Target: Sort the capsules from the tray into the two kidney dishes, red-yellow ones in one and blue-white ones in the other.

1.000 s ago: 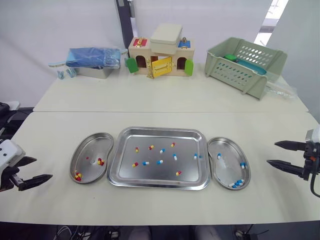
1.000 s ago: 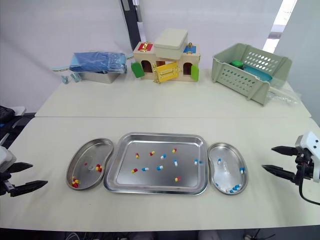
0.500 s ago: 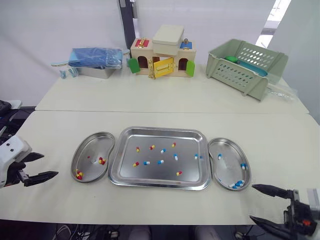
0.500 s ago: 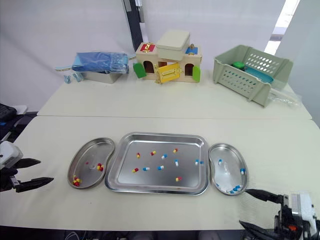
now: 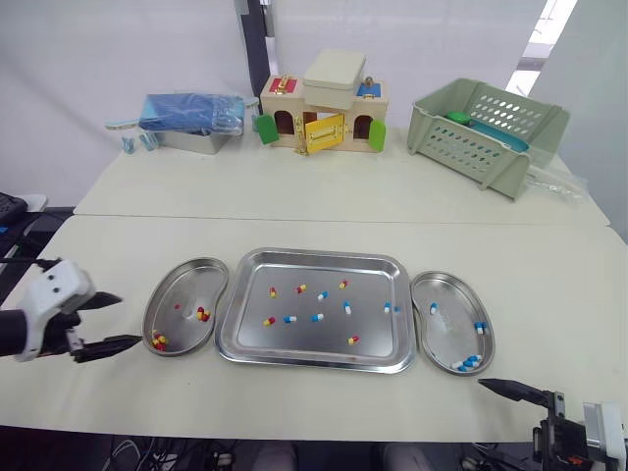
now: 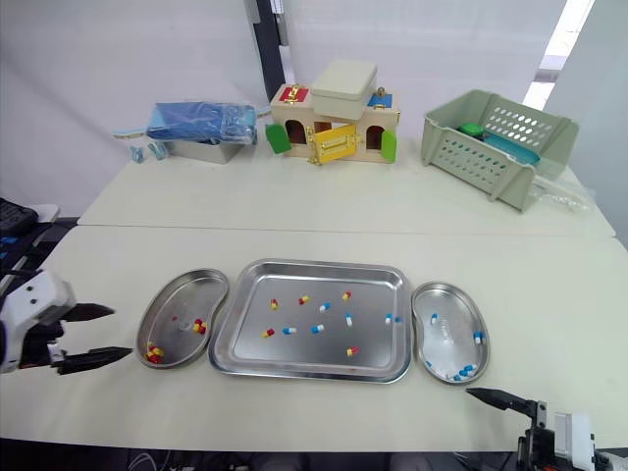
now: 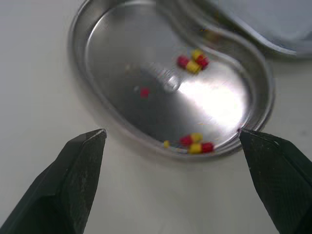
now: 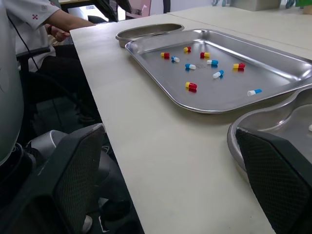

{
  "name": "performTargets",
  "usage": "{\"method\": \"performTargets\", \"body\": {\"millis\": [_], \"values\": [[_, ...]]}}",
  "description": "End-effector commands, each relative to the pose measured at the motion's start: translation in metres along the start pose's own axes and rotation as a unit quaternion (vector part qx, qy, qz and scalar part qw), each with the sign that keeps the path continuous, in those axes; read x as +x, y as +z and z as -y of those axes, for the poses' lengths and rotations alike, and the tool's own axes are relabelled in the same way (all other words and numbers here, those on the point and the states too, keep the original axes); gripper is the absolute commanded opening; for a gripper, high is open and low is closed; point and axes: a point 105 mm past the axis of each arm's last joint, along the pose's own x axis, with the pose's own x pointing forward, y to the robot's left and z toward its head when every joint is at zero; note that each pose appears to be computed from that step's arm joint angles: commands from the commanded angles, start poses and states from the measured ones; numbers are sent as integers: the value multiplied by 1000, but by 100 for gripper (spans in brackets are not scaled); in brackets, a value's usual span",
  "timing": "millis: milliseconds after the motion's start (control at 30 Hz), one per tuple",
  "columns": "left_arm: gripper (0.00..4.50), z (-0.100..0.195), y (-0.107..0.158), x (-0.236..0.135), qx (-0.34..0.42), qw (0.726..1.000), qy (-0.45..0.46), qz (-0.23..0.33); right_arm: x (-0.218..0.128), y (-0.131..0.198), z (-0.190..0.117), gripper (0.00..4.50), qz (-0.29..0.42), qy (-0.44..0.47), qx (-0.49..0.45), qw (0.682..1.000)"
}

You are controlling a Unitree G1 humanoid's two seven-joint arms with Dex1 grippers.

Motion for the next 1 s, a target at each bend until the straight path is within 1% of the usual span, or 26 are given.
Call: {"method": "performTargets", "body": {"millis": [33, 133, 200, 367, 467, 633, 700, 967, 1000], "values": [[450, 21, 28, 15, 10, 998, -35, 46, 1, 2, -2, 449, 3, -4, -8, 1000], [450, 43, 43, 35, 7, 995, -56, 86, 3, 2, -4, 449, 1, -4, -4, 1000], [450, 61, 50, 50, -11, 992, -64, 110, 4, 3, -5, 449, 2, -6, -3, 1000], [450, 86, 63, 77, -49, 988, -58, 135, 8, 7, -5, 449, 5, -12, -5, 1000], [450, 97, 65, 88, -55, 989, -62, 127, 10, 7, -5, 449, 6, -15, -5, 1000], [450, 96, 52, 101, -46, 994, -41, 92, 14, 7, -3, 449, 9, -21, -6, 1000], [450, 91, 47, 106, -41, 996, -25, 78, 15, 7, -3, 449, 11, -22, -6, 1000], [450, 84, 47, 118, -45, 997, -12, 59, 16, 8, -2, 449, 11, -31, -5, 999], [412, 83, 47, 119, -47, 997, -12, 58, 16, 8, -2, 450, 11, -32, -5, 999]]}}
